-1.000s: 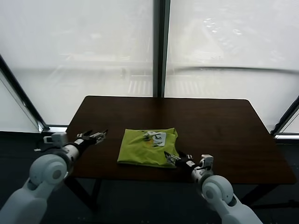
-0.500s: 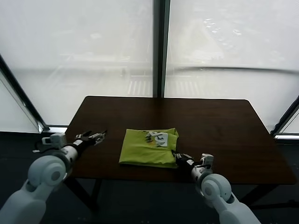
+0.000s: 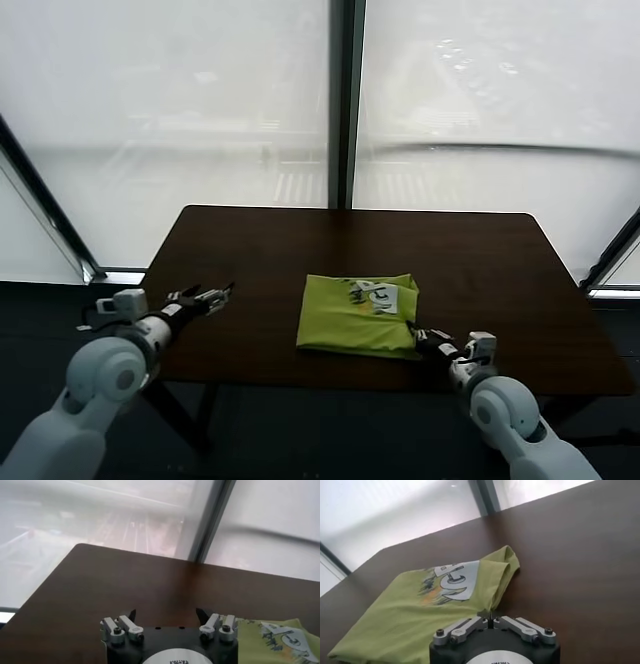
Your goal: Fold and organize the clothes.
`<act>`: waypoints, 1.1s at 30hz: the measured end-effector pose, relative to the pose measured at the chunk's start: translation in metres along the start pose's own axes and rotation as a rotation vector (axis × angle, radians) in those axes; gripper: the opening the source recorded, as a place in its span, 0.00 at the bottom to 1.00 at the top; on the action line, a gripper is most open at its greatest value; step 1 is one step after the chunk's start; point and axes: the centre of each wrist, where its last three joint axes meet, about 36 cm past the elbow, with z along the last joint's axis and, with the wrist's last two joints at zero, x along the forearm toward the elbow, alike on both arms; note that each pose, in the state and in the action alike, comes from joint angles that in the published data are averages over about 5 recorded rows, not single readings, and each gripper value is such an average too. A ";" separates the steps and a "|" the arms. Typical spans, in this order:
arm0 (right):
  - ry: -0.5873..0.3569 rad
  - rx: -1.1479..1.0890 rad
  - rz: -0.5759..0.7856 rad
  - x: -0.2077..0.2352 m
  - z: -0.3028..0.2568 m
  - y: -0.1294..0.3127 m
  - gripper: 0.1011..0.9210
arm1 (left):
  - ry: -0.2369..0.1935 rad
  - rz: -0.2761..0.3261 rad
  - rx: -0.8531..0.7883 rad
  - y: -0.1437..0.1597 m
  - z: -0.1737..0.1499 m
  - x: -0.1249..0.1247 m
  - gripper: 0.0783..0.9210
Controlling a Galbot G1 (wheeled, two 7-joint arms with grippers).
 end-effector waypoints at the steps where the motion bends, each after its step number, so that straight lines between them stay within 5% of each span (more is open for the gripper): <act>1: -0.004 0.015 0.023 0.001 -0.004 -0.009 0.06 | 0.000 0.002 0.002 0.000 0.001 0.000 0.98; 14: -0.032 0.159 0.157 0.018 -0.036 -0.079 0.08 | -0.002 0.013 0.018 -0.002 0.007 -0.003 0.98; 21: 0.005 0.343 0.306 0.036 -0.051 -0.076 0.53 | -0.001 0.017 0.024 -0.005 0.009 -0.003 0.98; 26: -0.070 0.390 0.327 0.050 -0.075 -0.060 0.89 | 0.002 0.018 0.025 -0.009 0.013 -0.005 0.98; 33: -0.157 0.413 0.292 0.047 -0.086 0.001 0.98 | 0.004 0.000 0.017 -0.011 0.017 -0.003 0.98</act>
